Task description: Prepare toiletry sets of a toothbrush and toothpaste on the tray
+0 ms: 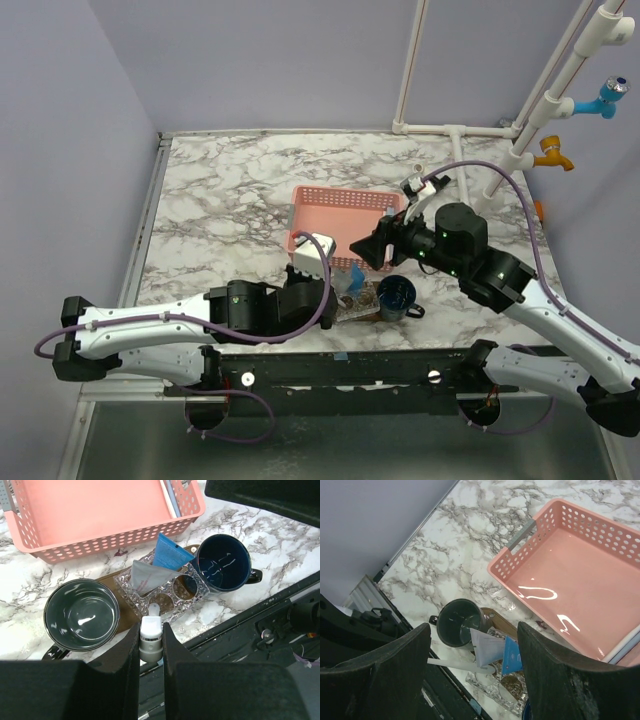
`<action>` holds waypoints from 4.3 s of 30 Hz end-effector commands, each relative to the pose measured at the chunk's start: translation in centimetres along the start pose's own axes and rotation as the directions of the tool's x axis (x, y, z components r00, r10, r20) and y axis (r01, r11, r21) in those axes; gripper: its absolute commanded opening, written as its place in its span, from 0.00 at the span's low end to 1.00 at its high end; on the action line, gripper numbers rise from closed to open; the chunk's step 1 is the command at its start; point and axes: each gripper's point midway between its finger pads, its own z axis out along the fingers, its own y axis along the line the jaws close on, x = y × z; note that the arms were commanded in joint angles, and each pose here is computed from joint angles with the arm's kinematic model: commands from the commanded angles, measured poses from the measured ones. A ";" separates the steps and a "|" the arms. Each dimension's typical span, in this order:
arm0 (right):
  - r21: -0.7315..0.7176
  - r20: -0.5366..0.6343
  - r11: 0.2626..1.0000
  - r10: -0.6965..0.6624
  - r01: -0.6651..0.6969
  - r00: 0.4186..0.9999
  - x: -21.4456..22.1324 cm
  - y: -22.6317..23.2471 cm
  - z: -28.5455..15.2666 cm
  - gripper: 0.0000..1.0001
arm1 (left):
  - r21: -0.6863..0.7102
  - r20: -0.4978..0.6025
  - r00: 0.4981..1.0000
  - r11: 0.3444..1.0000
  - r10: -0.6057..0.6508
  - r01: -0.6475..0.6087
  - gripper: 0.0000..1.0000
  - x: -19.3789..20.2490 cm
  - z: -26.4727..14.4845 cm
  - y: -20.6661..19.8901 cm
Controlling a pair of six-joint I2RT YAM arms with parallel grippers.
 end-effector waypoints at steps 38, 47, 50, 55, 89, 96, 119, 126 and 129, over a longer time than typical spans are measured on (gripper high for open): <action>0.020 -0.012 1.000 0.018 -0.018 1.000 1.9 -0.8 0.0 0.74 | -0.165 0.052 0.997 0.985 0.053 -0.044 0.00 2.7 3.8 -1.2; 0.020 -0.023 1.000 0.020 -0.019 1.000 2.3 -0.9 0.2 0.74 | -0.172 0.038 0.997 0.984 0.060 -0.052 0.09 3.6 4.0 -1.4; 0.019 -0.028 1.000 0.020 -0.020 0.999 2.5 -0.9 0.2 0.74 | -0.172 0.033 0.997 0.983 0.068 -0.061 0.14 3.9 3.9 -1.6; 0.018 -0.034 1.000 0.022 -0.022 0.999 2.7 -0.9 0.4 0.74 | -0.192 0.021 0.996 0.978 0.090 -0.084 0.18 4.2 3.5 -1.6; 0.366 -0.159 0.930 0.046 0.015 0.986 3.7 -6.7 3.8 0.70 | 0.066 0.048 0.998 0.997 0.037 -0.040 0.66 1.4 -1.1 -2.6; 0.455 -0.206 0.890 0.083 0.021 0.975 4.6 -8.8 5.0 0.63 | 0.142 0.036 0.999 0.990 0.007 -0.012 0.68 0.1 -2.0 -2.0; 0.742 -0.215 0.670 0.265 -0.019 0.940 6.4 -20.6 3.5 0.56 | 0.139 -0.058 0.997 0.989 -0.048 0.055 0.70 -0.6 -0.4 6.0; 0.770 -0.234 0.638 0.310 -0.019 0.921 8.2 -22.3 3.9 0.56 | 0.111 -0.058 0.996 0.991 -0.068 0.074 0.70 -1.0 0.1 8.0; 0.777 -0.244 0.630 0.328 -0.019 0.912 9.2 -23.0 4.2 0.56 | 0.097 -0.045 0.996 0.992 -0.081 0.086 0.70 -1.2 0.5 8.8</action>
